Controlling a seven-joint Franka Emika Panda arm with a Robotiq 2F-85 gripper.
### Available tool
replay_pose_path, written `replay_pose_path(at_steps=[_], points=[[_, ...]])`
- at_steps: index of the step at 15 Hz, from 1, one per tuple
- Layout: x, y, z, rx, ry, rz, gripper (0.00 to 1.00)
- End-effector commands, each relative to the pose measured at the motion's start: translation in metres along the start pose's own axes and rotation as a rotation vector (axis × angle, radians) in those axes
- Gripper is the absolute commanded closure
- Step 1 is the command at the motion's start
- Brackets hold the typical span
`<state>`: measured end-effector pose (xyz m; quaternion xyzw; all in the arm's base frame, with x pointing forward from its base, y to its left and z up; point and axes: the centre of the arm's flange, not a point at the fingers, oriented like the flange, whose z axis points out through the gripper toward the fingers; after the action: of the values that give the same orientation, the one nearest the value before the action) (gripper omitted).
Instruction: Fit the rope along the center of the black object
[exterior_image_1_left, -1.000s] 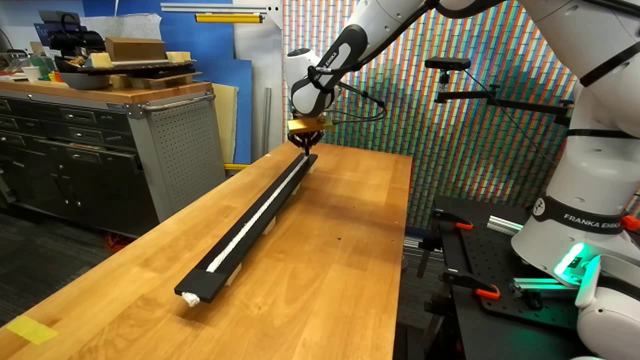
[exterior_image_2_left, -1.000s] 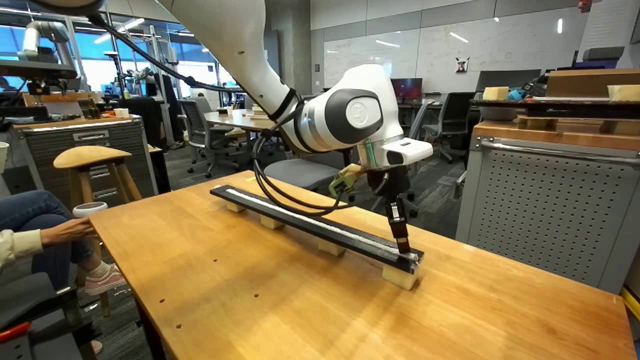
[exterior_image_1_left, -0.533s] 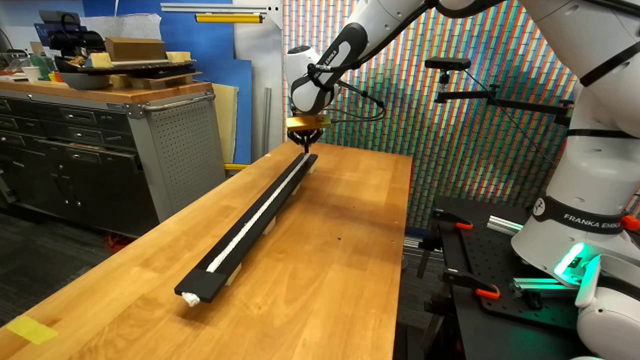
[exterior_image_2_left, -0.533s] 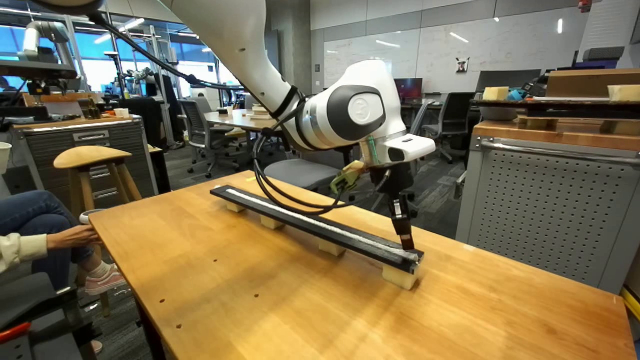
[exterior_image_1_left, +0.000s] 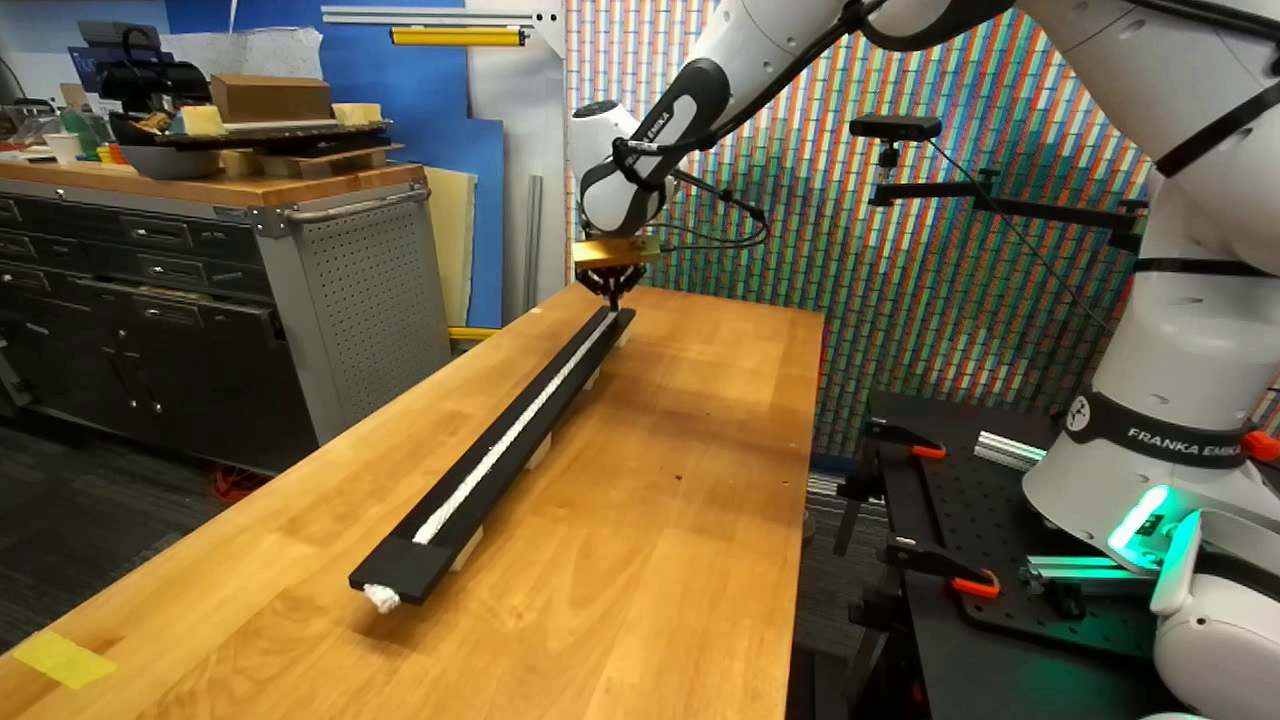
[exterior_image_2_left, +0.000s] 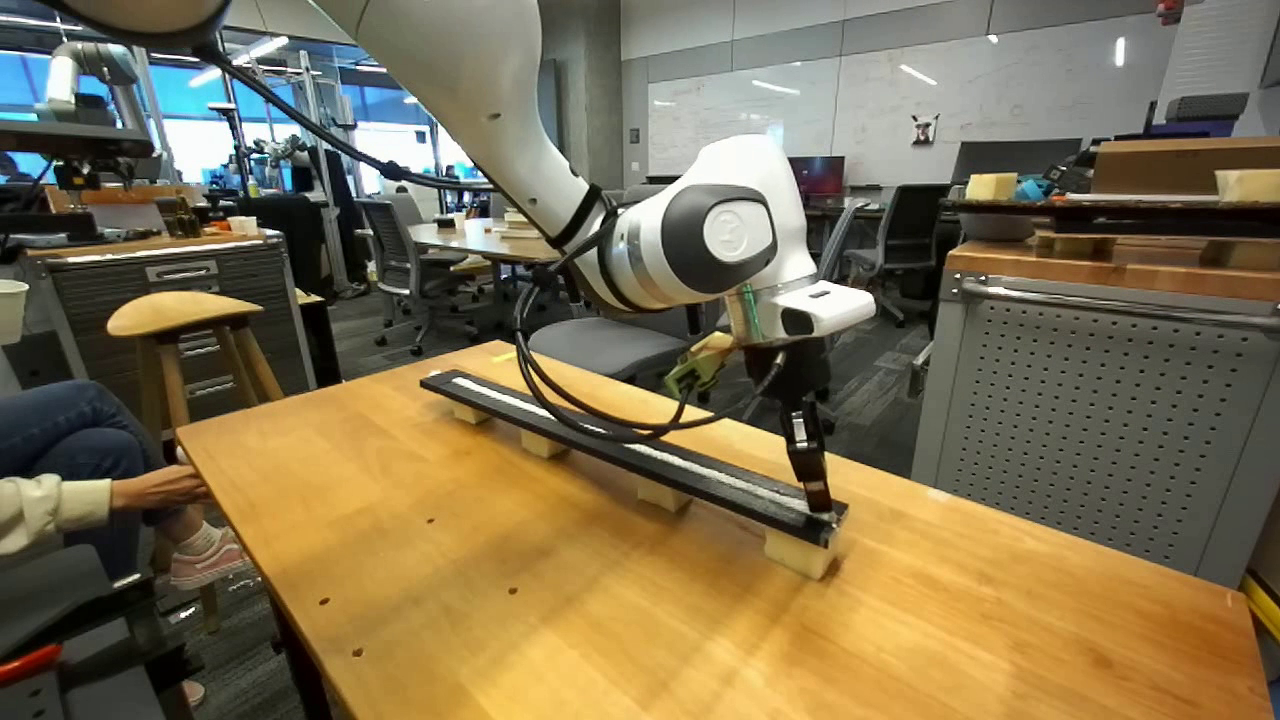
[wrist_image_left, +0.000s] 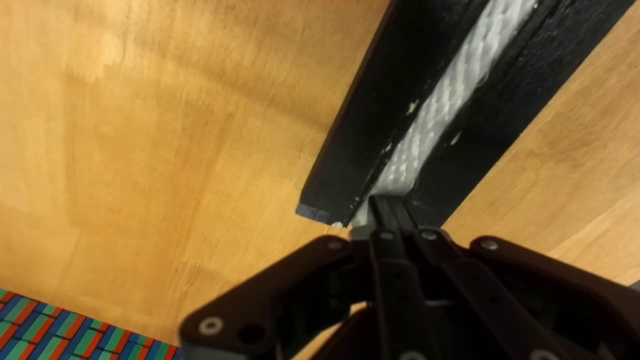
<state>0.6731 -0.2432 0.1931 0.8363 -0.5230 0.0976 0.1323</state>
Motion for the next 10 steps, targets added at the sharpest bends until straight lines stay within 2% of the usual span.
replay_pose_path(at_steps=[1,6,10], points=[[0.013,-0.017,0.014,-0.017,-0.016,0.012,1.0],[0.01,-0.019,0.018,-0.033,-0.034,0.009,1.0],[0.003,-0.016,0.003,-0.012,-0.02,0.012,1.0]])
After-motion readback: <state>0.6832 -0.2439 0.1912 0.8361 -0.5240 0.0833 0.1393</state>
